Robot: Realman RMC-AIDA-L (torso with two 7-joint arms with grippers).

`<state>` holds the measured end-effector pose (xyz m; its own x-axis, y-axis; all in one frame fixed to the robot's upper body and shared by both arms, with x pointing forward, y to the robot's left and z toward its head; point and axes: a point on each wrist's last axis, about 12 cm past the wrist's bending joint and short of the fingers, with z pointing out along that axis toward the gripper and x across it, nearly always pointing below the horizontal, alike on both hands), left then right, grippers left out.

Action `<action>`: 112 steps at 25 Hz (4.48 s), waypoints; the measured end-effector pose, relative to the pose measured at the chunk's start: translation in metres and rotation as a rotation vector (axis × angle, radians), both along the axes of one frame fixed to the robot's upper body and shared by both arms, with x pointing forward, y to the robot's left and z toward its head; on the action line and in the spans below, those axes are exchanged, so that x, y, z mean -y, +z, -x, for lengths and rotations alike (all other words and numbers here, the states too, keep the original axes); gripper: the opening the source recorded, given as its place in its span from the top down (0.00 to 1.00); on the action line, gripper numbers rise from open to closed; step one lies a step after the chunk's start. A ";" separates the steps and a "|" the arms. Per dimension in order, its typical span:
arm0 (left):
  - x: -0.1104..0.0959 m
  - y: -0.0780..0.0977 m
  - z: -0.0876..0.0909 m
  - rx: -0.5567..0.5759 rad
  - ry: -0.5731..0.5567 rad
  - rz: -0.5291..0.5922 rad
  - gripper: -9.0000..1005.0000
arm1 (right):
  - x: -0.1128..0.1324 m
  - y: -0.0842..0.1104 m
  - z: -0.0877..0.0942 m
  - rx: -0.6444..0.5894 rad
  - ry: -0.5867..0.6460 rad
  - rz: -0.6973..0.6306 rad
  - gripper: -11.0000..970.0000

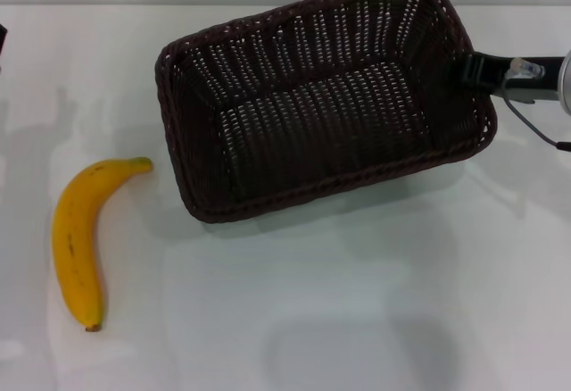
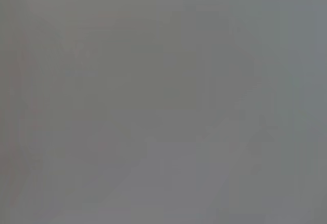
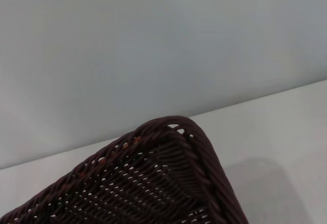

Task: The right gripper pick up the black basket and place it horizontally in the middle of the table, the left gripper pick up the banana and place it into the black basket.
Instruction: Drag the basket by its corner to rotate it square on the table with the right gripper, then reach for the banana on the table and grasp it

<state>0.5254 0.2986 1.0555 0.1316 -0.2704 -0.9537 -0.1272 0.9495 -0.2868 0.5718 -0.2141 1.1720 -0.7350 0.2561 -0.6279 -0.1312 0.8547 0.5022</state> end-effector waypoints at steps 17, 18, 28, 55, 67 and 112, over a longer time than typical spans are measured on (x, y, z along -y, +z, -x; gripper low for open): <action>-0.006 -0.005 0.000 -0.013 0.009 0.022 0.12 | -0.010 0.004 0.007 0.007 -0.012 0.021 0.81; -0.006 -0.005 0.000 -0.012 0.007 0.021 0.12 | -0.009 0.004 0.008 0.007 -0.015 0.021 0.81; -0.005 -0.003 0.000 -0.005 0.001 0.016 0.12 | -0.002 0.001 0.007 0.004 -0.043 0.018 0.81; -0.006 -0.004 -0.001 -0.010 0.000 0.013 0.12 | 0.008 0.013 -0.002 0.116 -0.032 0.060 0.38; -0.004 0.004 -0.005 0.016 -0.017 -0.023 0.12 | 0.055 0.023 -0.040 0.569 -0.118 0.341 0.31; -0.003 0.120 0.005 -0.344 -0.211 -0.238 0.12 | 0.093 -0.037 0.039 1.372 -0.217 0.047 0.31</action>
